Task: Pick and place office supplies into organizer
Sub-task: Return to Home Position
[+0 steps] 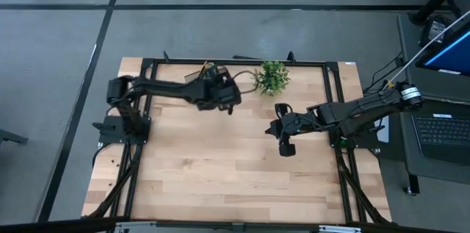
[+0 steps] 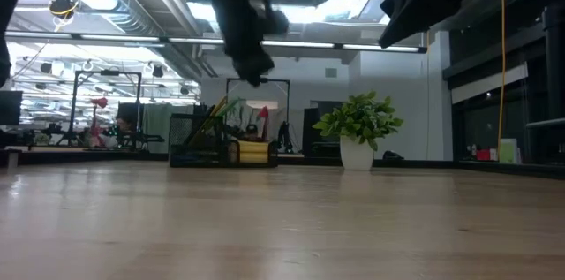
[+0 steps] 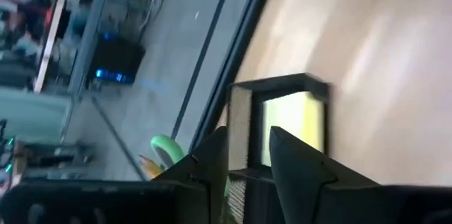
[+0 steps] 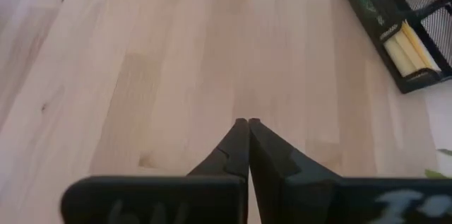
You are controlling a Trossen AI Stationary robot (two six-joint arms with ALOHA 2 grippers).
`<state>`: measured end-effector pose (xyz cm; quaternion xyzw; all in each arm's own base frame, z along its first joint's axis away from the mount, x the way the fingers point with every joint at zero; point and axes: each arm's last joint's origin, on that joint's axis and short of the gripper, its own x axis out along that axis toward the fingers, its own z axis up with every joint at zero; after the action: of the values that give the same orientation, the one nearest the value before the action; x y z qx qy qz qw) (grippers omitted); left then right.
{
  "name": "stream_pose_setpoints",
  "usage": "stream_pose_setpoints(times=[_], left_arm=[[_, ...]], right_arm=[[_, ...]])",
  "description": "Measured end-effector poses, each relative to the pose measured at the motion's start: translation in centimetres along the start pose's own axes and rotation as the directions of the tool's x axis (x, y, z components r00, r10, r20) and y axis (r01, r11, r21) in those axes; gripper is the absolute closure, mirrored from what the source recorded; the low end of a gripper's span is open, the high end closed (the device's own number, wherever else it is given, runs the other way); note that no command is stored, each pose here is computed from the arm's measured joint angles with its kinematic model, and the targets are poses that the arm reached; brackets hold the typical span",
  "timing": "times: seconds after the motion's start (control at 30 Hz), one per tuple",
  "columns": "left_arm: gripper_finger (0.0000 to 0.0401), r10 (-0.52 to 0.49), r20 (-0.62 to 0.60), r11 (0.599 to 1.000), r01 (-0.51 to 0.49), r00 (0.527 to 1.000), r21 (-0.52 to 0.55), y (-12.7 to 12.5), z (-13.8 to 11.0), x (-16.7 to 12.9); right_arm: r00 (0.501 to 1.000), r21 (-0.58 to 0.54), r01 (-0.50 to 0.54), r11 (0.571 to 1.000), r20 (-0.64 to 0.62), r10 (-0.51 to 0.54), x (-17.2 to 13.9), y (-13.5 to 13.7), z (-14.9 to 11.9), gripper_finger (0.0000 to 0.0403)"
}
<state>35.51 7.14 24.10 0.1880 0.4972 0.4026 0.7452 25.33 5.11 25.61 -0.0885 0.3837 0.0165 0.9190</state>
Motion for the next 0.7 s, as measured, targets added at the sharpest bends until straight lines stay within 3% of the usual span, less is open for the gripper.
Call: stream_pose_setpoints(times=[0.23, 0.4, 0.5, 0.7], left_arm=[[0.0357, -0.039, 0.156, 0.999, 0.033, 0.987, 0.042, -0.8, -1.9, -6.6], [0.0396, -0.104, 0.255, 0.995, 0.101, 0.961, 0.025, -1.9, -5.0, -9.2], [0.0399, -0.190, 0.334, 0.981, 0.193, 0.923, 0.024, -2.8, -7.1, -9.9], [0.0399, -0.354, 0.491, 0.923, 0.381, 0.796, 0.048, -3.4, -10.9, -10.0]], right_arm=[[0.999, -0.043, -0.026, 0.999, 0.041, 0.027, -1.2, 0.8, 0.2, 0.0391], [0.995, -0.029, 0.079, 0.996, 0.063, -0.077, -2.9, 0.7, 0.0, 0.0391], [0.986, 0.014, 0.133, 0.991, 0.099, -0.134, -3.7, 0.6, -0.3, 0.0391], [0.977, 0.011, 0.121, 0.993, 0.176, -0.121, -2.9, 1.1, -3.7, 0.0391]])
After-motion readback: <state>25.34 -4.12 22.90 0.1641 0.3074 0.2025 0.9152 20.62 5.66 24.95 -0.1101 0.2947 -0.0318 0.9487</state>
